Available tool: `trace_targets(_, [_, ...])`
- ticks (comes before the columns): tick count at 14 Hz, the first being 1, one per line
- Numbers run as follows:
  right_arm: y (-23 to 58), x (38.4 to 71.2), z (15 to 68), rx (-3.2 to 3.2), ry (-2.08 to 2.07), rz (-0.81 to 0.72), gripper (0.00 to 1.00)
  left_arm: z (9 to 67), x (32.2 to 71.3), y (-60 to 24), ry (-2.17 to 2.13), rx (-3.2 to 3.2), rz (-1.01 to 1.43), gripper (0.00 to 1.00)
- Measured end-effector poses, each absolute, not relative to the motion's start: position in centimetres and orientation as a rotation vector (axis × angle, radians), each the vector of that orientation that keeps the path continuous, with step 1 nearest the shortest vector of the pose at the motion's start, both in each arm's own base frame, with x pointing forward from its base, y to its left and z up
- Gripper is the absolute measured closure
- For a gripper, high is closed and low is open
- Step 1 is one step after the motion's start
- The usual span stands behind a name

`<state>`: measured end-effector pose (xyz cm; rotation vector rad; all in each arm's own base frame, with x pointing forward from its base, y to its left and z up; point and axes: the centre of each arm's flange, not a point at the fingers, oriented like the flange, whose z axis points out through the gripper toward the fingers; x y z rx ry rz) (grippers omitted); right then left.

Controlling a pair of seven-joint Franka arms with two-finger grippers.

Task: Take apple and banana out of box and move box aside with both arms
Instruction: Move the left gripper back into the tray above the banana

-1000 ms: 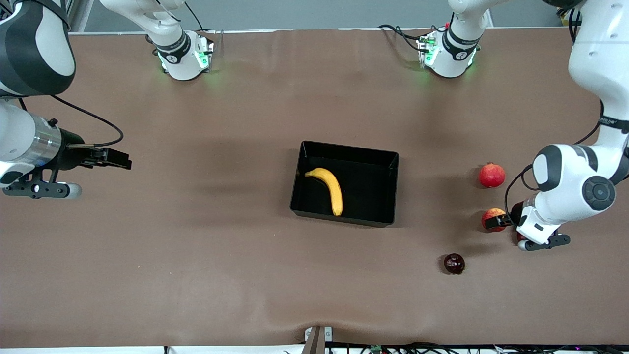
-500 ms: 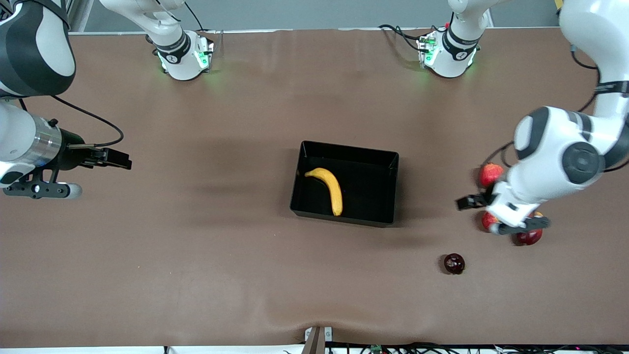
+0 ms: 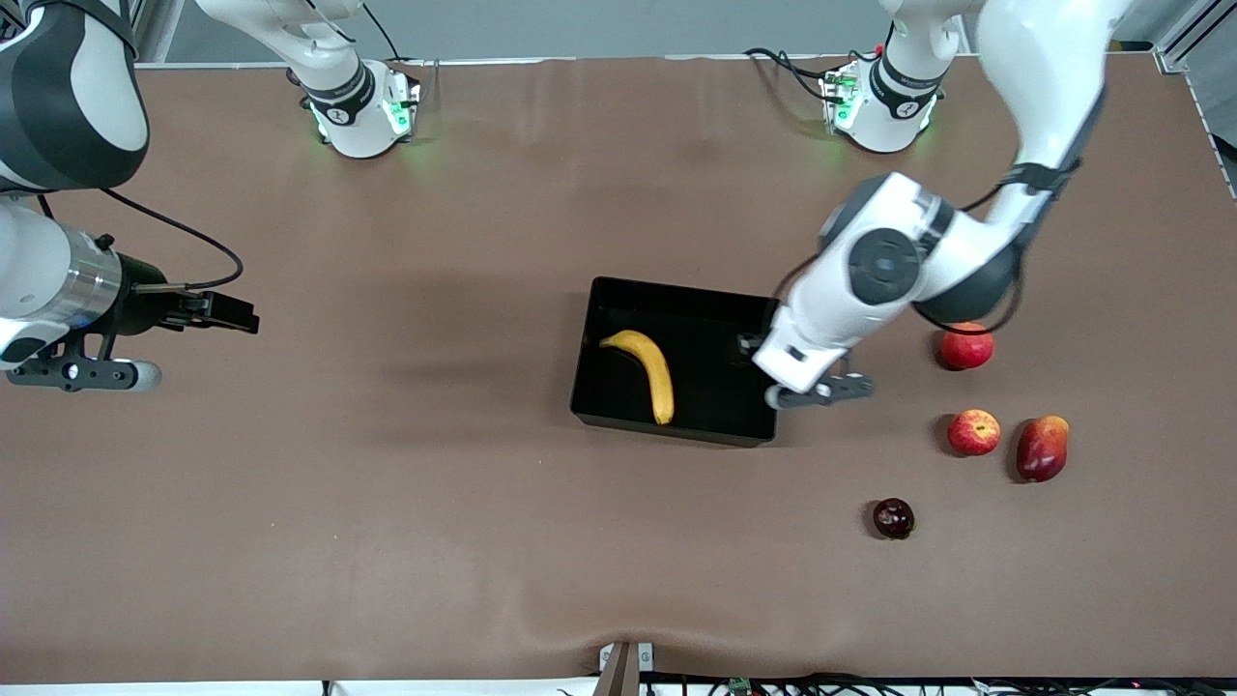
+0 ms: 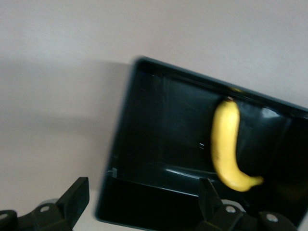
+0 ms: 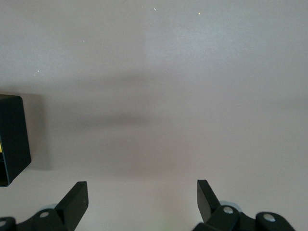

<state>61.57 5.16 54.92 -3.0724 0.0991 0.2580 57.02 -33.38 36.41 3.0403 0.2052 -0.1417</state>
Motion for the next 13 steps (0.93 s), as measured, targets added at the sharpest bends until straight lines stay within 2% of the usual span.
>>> trace_targets(8, [5.1, 61.7, 54.5, -3.072, 0.101, 0.268, 0.0, 29.6, 54.7, -44.1, 0.374, 3.082, -0.055, 0.0])
trace_targets(13, [5.1, 61.8, 54.2, -3.072, 0.101, 0.277, 0.0, 24.0, 54.1, -46.9, 0.408, 3.079, -0.019, 0.0])
